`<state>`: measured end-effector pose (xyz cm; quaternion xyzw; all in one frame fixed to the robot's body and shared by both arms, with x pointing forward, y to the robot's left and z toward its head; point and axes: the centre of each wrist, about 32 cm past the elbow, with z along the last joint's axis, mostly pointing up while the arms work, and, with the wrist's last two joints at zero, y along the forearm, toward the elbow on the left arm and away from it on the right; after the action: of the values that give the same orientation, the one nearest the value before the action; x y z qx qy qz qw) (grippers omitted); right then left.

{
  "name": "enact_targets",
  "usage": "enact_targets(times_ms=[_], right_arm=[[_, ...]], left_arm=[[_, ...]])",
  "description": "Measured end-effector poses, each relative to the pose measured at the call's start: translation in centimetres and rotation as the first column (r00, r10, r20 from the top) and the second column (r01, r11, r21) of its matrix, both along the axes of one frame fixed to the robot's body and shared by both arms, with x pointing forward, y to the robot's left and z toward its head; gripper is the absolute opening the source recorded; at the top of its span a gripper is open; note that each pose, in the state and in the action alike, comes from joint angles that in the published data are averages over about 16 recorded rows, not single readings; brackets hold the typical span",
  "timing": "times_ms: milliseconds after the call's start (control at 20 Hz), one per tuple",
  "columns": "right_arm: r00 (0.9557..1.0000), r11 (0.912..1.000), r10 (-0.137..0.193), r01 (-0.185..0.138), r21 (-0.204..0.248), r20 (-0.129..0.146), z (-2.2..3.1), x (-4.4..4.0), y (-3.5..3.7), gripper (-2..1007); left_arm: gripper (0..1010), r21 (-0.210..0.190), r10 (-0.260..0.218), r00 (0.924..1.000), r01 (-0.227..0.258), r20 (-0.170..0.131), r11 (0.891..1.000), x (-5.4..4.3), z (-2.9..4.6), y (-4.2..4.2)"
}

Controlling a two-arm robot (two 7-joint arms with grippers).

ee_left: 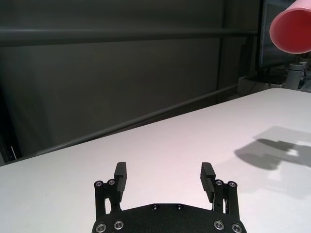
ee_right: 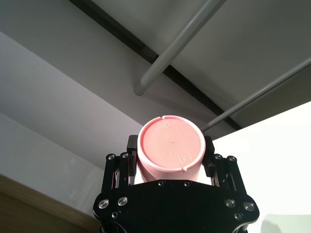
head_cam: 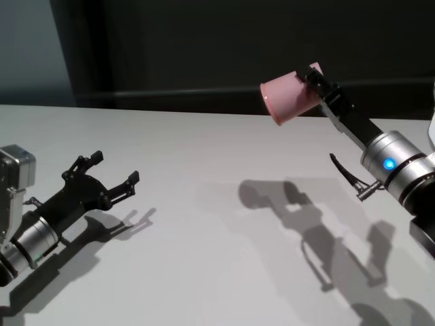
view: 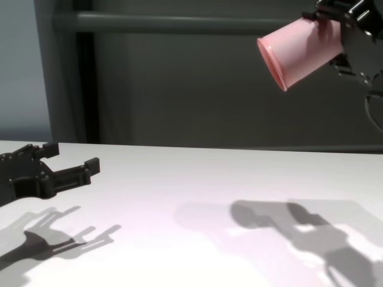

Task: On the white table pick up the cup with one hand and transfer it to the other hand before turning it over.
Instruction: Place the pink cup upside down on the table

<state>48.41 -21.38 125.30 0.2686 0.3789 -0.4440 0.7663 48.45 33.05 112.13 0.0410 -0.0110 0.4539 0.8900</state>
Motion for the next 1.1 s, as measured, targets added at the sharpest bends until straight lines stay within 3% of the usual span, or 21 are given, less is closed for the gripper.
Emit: enact_targets(times_ms=[300,550,800,1100], right_arm=[[0.9998,0.9925,-0.018,0.019,-0.121,0.012,1.55,0.40,0.25,742],[0.9997,0.9748,-0.016,0.020,-0.222,0.020,2.70,0.82,0.69,742],[0.9998,0.9445,-0.002,0.008,-0.328,0.018,3.65,1.29,1.33,742],[0.9998,0.8957,0.019,-0.018,-0.444,-0.002,4.28,1.77,2.16,742]], left_arm=[[1001,0.000,0.000,1.0000,0.000,0.000,1.000,0.00,0.00,0.00],[1001,0.000,0.000,1.0000,0.000,0.000,1.000,0.00,0.00,0.00],[1001,0.000,0.000,1.0000,0.000,0.000,1.000,0.00,0.00,0.00],[1001,0.000,0.000,1.0000,0.000,0.000,1.000,0.00,0.00,0.00]])
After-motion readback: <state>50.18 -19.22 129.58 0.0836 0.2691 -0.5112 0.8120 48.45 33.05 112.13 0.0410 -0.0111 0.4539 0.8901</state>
